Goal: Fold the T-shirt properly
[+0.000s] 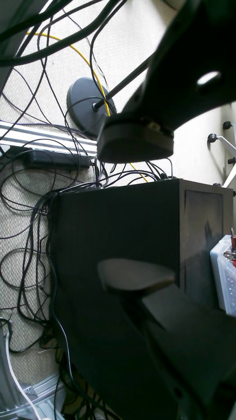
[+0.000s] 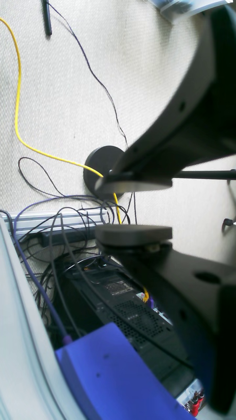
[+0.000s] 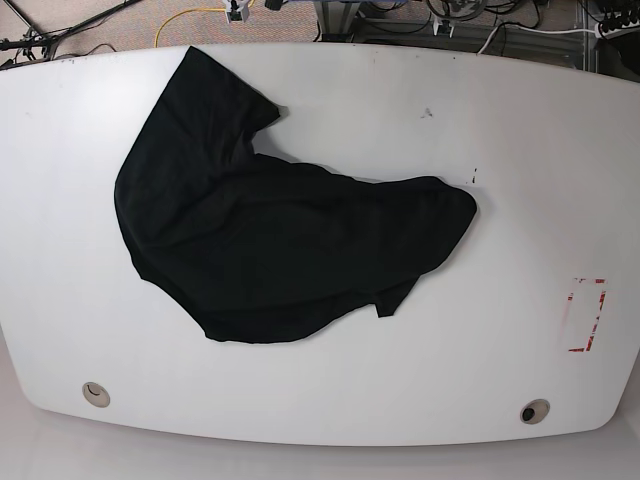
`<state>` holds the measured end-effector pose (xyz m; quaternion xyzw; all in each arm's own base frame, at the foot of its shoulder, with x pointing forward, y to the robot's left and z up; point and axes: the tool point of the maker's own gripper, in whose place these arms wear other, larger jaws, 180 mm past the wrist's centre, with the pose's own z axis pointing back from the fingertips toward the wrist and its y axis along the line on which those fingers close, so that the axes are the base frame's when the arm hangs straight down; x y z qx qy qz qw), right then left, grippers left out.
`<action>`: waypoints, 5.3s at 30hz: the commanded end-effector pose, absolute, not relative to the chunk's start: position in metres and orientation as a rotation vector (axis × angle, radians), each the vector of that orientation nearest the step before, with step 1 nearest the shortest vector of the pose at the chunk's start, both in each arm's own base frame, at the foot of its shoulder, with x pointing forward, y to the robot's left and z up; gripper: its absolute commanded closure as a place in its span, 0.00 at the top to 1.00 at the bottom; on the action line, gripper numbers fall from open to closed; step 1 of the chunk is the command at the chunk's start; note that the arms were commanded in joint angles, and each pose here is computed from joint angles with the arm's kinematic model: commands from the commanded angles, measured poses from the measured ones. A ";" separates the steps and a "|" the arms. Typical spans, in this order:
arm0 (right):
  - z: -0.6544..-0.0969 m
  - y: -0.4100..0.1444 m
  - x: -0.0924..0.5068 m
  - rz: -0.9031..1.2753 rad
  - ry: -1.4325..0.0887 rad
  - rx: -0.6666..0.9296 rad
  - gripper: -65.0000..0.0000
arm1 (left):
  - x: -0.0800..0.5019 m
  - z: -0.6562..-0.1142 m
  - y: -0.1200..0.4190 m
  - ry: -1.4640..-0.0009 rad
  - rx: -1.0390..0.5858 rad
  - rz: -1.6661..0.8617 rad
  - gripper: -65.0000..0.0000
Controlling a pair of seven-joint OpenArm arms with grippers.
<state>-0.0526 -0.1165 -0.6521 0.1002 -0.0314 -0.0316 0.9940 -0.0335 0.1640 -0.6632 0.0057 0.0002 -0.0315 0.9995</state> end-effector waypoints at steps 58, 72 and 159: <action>-0.651 -0.115 -0.063 -0.064 -0.050 0.206 0.22 | -0.040 -0.661 0.180 0.009 0.045 -0.038 0.64; -0.651 -0.114 -0.065 -0.072 -0.042 0.205 0.22 | -0.039 -0.661 0.186 0.003 0.052 -0.054 0.65; -0.607 -0.173 -0.092 0.049 -0.155 0.028 0.20 | -0.028 -0.599 0.212 -0.339 0.125 -0.163 0.68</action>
